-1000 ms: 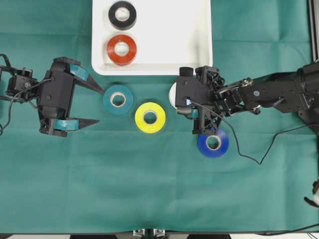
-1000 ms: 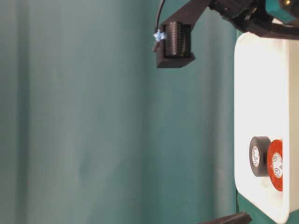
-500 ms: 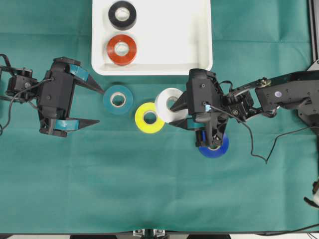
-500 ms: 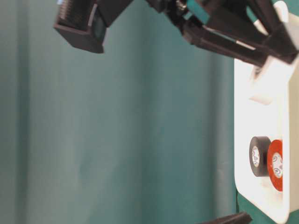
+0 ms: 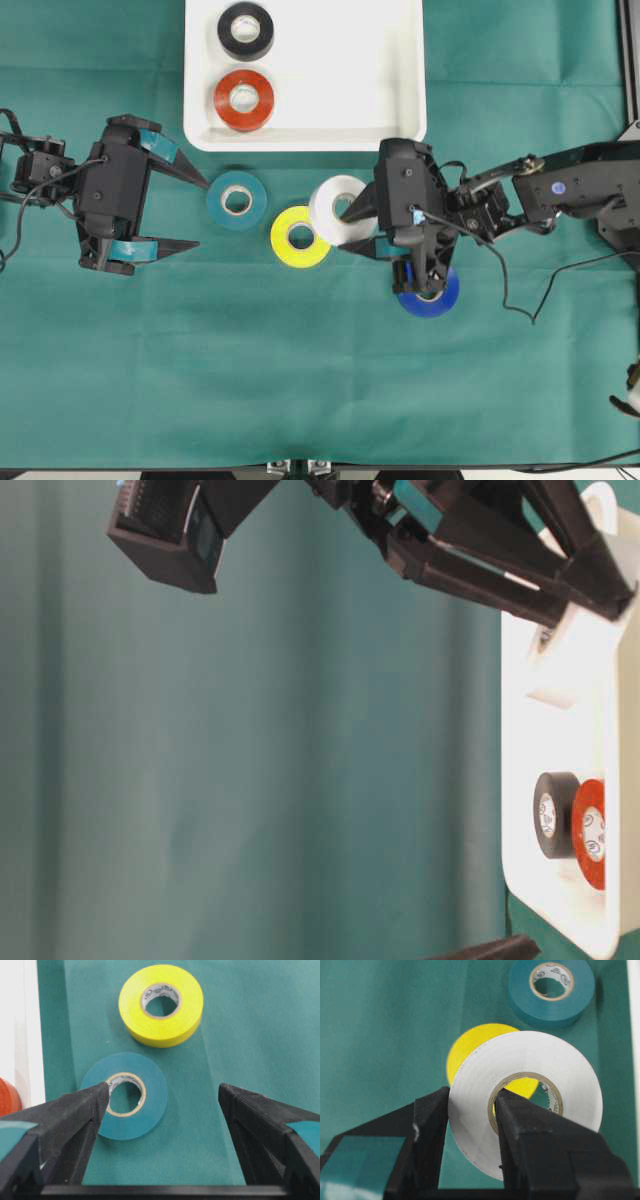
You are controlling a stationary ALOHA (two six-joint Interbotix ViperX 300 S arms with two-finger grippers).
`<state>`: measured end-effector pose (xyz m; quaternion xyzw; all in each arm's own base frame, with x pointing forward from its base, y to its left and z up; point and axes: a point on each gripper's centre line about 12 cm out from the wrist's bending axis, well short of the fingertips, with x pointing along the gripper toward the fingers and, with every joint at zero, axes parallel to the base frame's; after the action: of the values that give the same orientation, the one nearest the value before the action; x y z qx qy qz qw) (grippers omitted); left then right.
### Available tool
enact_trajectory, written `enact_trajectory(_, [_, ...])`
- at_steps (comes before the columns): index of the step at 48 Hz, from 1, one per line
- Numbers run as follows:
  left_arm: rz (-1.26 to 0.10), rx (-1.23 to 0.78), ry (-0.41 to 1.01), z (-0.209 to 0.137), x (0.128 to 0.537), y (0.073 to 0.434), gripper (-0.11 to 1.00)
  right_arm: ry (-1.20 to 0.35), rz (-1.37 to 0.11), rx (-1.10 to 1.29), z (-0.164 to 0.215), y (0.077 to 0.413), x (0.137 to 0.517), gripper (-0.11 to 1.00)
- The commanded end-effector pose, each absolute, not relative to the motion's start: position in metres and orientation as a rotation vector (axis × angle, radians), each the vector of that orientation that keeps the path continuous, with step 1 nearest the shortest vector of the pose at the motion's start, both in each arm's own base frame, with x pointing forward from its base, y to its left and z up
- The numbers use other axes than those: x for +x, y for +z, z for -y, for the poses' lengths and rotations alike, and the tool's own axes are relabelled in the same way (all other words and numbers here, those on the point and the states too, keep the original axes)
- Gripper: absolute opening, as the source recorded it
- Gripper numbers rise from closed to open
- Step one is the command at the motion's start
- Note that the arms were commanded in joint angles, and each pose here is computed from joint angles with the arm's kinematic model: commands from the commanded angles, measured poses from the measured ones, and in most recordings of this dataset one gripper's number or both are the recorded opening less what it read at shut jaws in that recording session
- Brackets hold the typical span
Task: Put the tape alternately from left to right into the white case.
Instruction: 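Lift the white roll and carry it into the tray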
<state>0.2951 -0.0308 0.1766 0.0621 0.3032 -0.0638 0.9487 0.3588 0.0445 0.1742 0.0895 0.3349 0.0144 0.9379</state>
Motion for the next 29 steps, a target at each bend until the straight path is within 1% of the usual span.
enact_trajectory(1, [-0.592,0.125,-0.131,0.032,0.297,0.184,0.68,0.008,-0.645,0.187,-0.033,0.186,0.363,0.31])
enact_trajectory(20, [-0.591,0.123,-0.131,0.032,0.297,0.184,0.68,-0.124,-0.663,0.200,0.020,0.173,0.377,0.31])
enact_trajectory(29, [-0.594,0.125,-0.131,0.032,0.298,0.183,0.68,-0.189,-0.664,0.170,0.056,0.169,0.383,0.31])
